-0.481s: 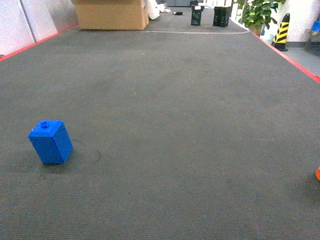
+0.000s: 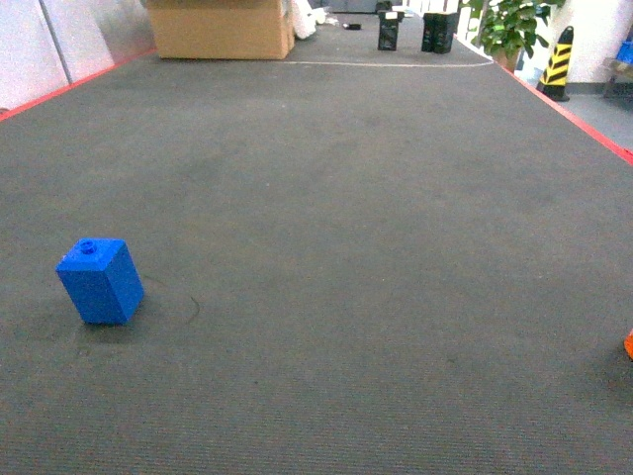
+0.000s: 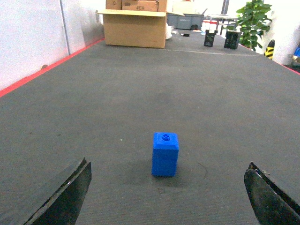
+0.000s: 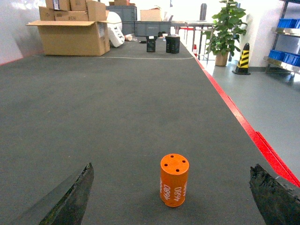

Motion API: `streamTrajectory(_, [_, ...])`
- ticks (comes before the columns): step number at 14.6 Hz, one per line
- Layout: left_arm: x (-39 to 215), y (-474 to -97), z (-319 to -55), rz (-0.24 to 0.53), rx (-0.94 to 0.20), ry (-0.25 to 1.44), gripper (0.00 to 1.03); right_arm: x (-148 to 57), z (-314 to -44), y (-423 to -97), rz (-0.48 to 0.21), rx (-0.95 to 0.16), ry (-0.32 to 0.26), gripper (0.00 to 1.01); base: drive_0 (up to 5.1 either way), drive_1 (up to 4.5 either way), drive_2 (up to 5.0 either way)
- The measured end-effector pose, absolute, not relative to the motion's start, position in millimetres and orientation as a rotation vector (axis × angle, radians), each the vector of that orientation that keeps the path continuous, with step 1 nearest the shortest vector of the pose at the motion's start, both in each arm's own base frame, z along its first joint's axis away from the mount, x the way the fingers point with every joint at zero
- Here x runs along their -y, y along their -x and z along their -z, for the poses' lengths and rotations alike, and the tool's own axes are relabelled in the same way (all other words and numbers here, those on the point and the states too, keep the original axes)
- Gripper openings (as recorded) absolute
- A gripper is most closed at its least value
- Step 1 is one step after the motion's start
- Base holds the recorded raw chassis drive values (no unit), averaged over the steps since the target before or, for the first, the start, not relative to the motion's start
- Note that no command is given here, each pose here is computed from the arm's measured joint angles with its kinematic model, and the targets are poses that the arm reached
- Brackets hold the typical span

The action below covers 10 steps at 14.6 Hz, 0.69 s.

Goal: Sort blue parts and orange caps into right shelf containers

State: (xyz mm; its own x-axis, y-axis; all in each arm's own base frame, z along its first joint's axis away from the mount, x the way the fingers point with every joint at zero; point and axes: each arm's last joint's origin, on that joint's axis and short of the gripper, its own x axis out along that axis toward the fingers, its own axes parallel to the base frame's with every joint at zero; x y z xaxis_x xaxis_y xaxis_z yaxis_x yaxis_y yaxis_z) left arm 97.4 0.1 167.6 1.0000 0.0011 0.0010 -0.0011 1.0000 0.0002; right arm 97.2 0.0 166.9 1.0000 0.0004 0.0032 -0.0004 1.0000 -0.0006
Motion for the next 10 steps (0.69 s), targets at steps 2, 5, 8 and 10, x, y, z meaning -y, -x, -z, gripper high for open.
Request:
streamTrajectory(2, [-0.1,-97.4,-167.6,-0.001,0.001,0.0,0.98,0.0,-166.9,-97.2,0.0,0.003,0.001,0.98,0.0,0.0,0.0])
streamTrajectory(5, [-0.1,-97.4,-167.6,-0.001,0.001,0.0,0.98,0.0,-166.9,-97.2,0.0,0.003,0.001,0.98,0.0,0.0,0.0])
streamTrajectory(8, [-0.1,-97.4,-167.6,-0.001,0.001,0.0,0.98,0.0,-166.9,-97.2,0.0,0.003,0.001,0.98,0.0,0.0,0.0])
streamTrajectory(10, [-0.1,-97.4,-167.6,-0.001,0.001,0.0,0.98,0.0,-166.9,-97.2,0.0,0.003,0.001,0.98,0.0,0.0,0.0])
